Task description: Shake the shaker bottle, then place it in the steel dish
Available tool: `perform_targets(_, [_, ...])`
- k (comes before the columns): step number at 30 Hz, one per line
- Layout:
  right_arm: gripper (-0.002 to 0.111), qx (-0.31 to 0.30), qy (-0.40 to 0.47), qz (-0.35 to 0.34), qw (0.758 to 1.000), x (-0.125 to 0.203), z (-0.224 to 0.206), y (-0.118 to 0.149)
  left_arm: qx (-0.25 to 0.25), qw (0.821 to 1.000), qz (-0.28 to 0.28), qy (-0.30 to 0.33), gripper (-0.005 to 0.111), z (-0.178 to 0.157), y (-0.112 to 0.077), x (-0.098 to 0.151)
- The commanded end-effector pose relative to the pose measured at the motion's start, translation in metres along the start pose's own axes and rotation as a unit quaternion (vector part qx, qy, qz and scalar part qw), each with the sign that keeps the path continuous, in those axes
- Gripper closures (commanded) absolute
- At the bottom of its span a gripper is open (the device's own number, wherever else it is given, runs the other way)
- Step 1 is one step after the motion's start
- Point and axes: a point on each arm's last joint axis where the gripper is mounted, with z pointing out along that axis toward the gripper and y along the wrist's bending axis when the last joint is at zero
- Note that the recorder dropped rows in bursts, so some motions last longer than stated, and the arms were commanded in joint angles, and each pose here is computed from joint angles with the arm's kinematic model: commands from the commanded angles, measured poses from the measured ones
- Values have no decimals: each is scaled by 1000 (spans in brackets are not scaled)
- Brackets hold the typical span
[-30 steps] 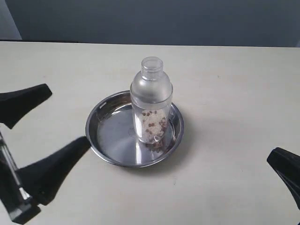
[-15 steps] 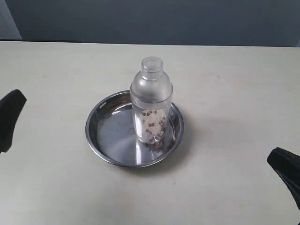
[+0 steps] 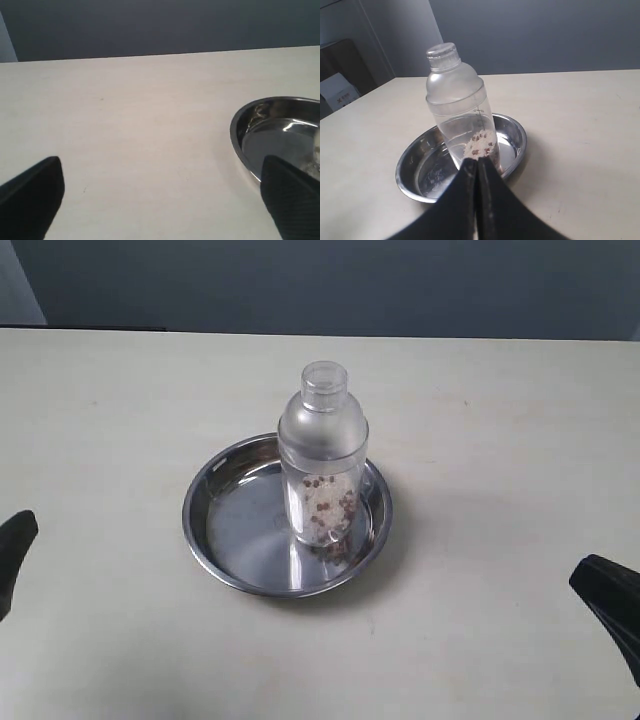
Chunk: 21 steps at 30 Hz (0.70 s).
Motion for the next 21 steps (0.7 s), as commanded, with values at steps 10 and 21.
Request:
perform_targets(10, [109,4,-4,-2,1000,0,0,-1,-10,923,384,37,7,-11,4,11])
perform_targets(21, [109,4,-4,-2,1000,0,0,-1,-84,905,418,-21,7,-31,8,6])
